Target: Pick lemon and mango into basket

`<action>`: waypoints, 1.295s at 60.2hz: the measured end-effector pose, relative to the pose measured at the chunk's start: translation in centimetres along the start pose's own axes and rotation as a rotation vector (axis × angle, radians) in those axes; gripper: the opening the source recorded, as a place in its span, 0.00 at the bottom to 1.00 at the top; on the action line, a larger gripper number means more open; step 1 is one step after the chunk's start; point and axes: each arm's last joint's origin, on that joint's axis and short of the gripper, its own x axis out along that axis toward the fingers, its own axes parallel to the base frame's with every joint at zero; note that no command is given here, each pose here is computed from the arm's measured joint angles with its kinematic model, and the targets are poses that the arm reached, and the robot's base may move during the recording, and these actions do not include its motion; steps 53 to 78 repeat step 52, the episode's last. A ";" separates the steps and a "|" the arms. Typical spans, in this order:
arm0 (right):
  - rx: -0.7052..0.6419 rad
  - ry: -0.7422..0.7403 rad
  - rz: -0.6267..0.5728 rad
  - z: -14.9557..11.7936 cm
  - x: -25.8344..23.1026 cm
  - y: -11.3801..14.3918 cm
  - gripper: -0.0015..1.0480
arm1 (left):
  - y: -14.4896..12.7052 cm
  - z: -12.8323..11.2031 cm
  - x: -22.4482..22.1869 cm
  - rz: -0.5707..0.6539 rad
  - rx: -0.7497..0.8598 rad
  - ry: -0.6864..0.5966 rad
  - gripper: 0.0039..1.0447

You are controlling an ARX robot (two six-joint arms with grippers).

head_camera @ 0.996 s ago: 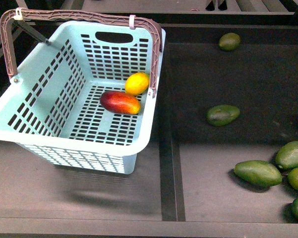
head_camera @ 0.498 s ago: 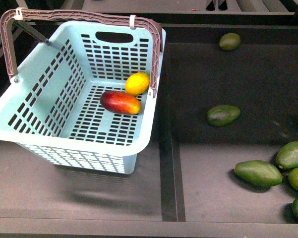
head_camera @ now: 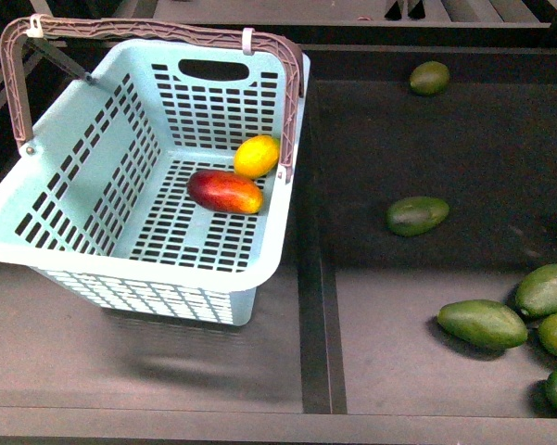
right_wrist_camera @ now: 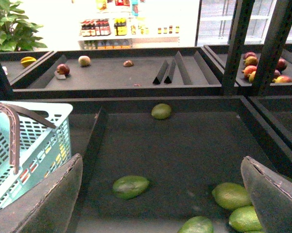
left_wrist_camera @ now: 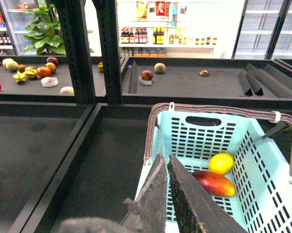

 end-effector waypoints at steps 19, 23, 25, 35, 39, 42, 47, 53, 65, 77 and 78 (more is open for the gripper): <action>0.000 0.000 0.000 0.0 0.0 0.0 0.92 | 0.0 0.0 0.0 0.000 0.001 0.000 0.62; 0.000 0.000 0.000 0.0 0.0 0.0 0.92 | 0.0 0.0 0.0 0.000 0.000 0.000 0.74; 0.000 0.000 0.000 0.0 0.0 0.0 0.92 | 0.0 0.0 0.0 0.000 0.001 0.000 0.80; 0.000 0.000 0.000 0.0 0.0 0.0 0.92 | 0.0 0.0 0.0 0.000 0.002 0.000 0.93; 0.000 0.000 0.000 0.0 0.0 0.0 0.92 | 0.0 0.0 0.0 0.000 0.002 0.000 0.94; 0.000 0.000 0.000 0.0 0.0 0.0 0.92 | 0.0 0.0 0.0 0.000 0.002 0.000 0.94; 0.000 0.000 0.000 0.0 0.0 0.0 0.92 | 0.0 0.0 0.0 0.000 0.003 0.000 0.94; 0.000 0.000 0.000 0.0 0.0 0.0 0.92 | 0.0 0.0 0.0 0.000 0.002 0.000 0.94; 0.000 0.000 0.000 0.0 0.0 0.0 0.92 | 0.0 0.0 0.0 0.000 0.002 0.000 0.94; 0.000 0.000 0.000 0.0 0.0 0.0 0.92 | 0.0 0.0 0.0 0.000 0.002 0.000 0.94; 0.000 0.000 0.000 0.0 0.0 0.0 0.92 | 0.0 0.0 0.0 0.000 0.002 0.000 0.94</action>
